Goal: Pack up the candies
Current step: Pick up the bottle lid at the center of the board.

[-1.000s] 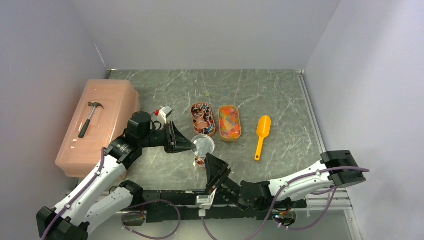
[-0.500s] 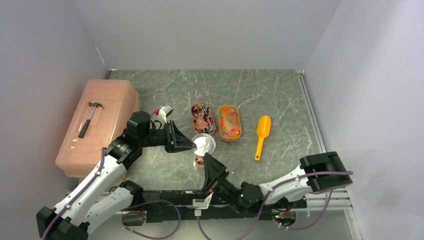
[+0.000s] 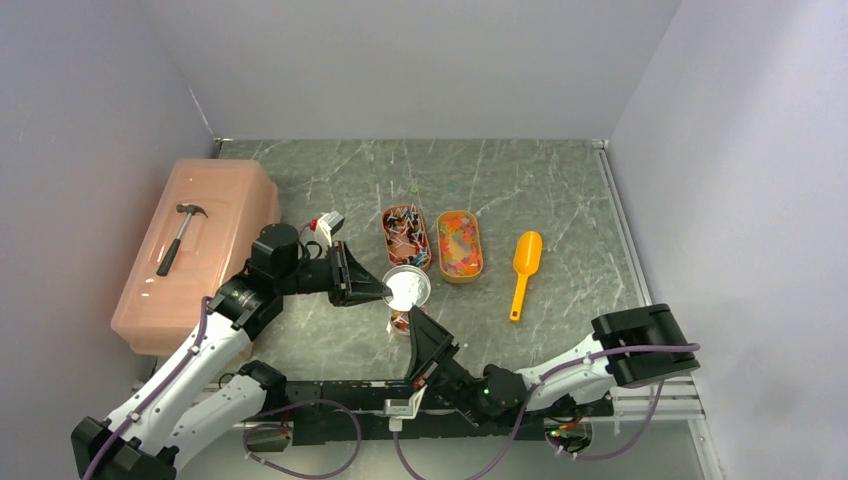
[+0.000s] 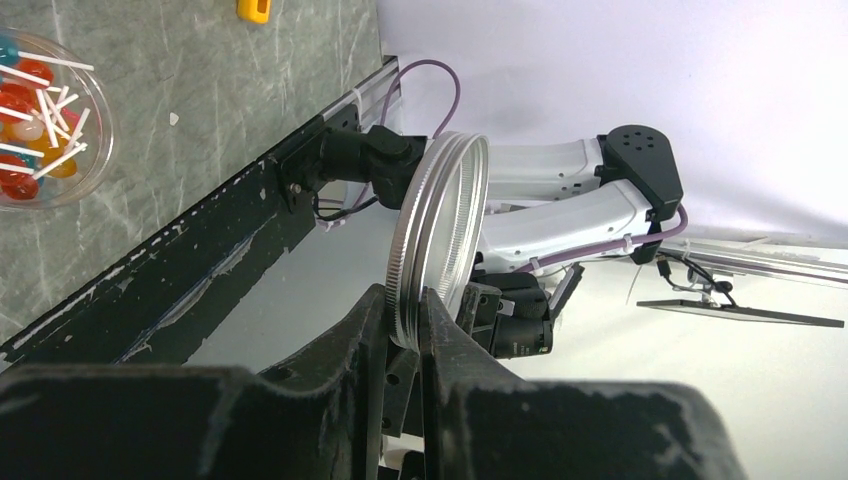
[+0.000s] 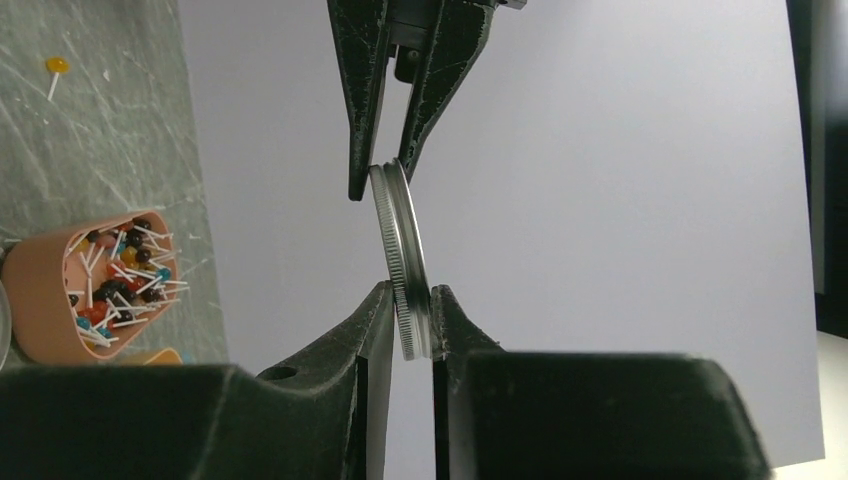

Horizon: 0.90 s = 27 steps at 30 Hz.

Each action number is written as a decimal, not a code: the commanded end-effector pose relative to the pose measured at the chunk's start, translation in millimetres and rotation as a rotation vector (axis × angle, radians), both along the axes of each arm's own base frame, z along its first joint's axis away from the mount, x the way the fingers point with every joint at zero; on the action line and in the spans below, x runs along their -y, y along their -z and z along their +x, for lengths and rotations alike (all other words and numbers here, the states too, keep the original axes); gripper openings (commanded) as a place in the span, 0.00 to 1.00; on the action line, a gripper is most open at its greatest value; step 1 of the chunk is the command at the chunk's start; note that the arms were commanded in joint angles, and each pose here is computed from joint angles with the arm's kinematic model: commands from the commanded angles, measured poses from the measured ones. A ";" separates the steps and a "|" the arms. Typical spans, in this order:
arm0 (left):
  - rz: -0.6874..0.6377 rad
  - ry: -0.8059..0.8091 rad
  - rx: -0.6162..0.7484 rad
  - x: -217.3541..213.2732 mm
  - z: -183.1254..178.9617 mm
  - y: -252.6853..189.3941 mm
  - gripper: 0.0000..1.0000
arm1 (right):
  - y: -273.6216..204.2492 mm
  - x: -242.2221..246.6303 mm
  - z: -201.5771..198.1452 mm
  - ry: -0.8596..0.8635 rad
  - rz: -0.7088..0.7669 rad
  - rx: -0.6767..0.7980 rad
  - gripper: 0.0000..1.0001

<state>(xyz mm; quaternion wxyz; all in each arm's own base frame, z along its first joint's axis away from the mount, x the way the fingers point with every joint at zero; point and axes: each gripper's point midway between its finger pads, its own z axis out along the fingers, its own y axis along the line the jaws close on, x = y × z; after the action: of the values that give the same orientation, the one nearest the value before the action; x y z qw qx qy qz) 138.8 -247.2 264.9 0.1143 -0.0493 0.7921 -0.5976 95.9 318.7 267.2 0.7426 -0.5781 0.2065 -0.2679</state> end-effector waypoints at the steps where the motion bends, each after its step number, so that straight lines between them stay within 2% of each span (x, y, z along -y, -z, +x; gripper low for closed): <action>1: -0.020 0.013 0.031 -0.4 -2.8 -6.1 0.03 | -13.2 5.6 1.4 -0.001 0.088 -0.016 0.12; 8: -0.019 0.014 0.035 -0.7 -3.2 -6.2 0.06 | -10.0 5.4 2.6 0.006 0.078 -0.022 0.03; 11: -0.025 0.007 0.056 -1.1 -2.2 -8.7 0.15 | -8.4 6.0 3.6 0.012 0.075 -0.031 0.00; 15: -0.038 -0.022 0.101 -3.3 -0.2 -14.1 0.31 | -4.9 7.7 6.1 0.023 0.069 -0.057 0.00; 21: 0.008 -0.062 0.155 -8.5 5.1 -16.4 0.54 | 1.4 6.3 7.6 0.014 0.078 -0.145 0.00; 27: 0.170 -0.150 0.266 -29.0 14.4 -18.3 0.58 | 0.5 5.5 10.6 -0.026 0.153 -0.357 0.00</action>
<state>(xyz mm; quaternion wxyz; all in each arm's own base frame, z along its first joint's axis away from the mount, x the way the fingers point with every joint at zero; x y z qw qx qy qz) 144.9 -234.6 266.3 0.1844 -0.0423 0.8024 -0.5661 102.1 313.3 255.7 0.7333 -0.5872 0.2670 -0.2150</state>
